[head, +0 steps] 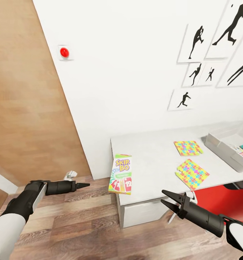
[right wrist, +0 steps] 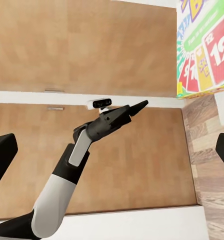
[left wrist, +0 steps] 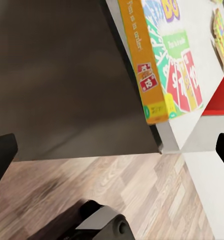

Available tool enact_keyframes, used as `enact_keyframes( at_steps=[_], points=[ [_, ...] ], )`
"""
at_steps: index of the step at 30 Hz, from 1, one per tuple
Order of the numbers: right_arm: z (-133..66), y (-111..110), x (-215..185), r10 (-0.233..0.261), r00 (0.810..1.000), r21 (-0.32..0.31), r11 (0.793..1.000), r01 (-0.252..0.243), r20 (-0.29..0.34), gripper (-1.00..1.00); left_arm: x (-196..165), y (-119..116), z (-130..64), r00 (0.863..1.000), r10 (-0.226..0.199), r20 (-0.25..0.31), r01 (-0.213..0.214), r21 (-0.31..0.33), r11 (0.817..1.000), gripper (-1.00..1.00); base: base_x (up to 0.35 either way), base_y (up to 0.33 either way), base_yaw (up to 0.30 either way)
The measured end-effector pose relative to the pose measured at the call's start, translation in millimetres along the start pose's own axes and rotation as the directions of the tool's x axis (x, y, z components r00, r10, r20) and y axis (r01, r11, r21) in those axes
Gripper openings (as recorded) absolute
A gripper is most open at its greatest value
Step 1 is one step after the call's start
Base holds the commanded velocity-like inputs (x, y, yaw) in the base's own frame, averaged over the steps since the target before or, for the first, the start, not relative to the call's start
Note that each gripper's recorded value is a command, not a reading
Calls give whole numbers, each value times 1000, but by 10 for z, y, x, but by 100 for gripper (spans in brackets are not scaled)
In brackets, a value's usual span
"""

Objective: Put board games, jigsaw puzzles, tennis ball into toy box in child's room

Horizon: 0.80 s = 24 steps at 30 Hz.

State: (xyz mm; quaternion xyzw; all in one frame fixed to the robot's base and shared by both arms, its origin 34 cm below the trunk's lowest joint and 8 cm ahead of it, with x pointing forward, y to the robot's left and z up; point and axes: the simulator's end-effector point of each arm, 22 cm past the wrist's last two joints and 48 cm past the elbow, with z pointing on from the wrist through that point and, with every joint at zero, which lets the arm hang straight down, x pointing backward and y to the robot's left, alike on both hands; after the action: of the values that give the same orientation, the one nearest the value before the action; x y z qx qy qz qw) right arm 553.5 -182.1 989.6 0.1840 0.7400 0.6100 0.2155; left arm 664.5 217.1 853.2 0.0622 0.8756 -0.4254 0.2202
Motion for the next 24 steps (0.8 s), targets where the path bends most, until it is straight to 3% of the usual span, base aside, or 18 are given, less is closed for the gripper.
enact_keyframes(
  at_steps=[24],
  points=[
    [4,0,2,1,1000,-1,1000,-1,0,100,21,-20,88,1000,-3,7,3,2,1000,100,7,-121,0]
  ],
)
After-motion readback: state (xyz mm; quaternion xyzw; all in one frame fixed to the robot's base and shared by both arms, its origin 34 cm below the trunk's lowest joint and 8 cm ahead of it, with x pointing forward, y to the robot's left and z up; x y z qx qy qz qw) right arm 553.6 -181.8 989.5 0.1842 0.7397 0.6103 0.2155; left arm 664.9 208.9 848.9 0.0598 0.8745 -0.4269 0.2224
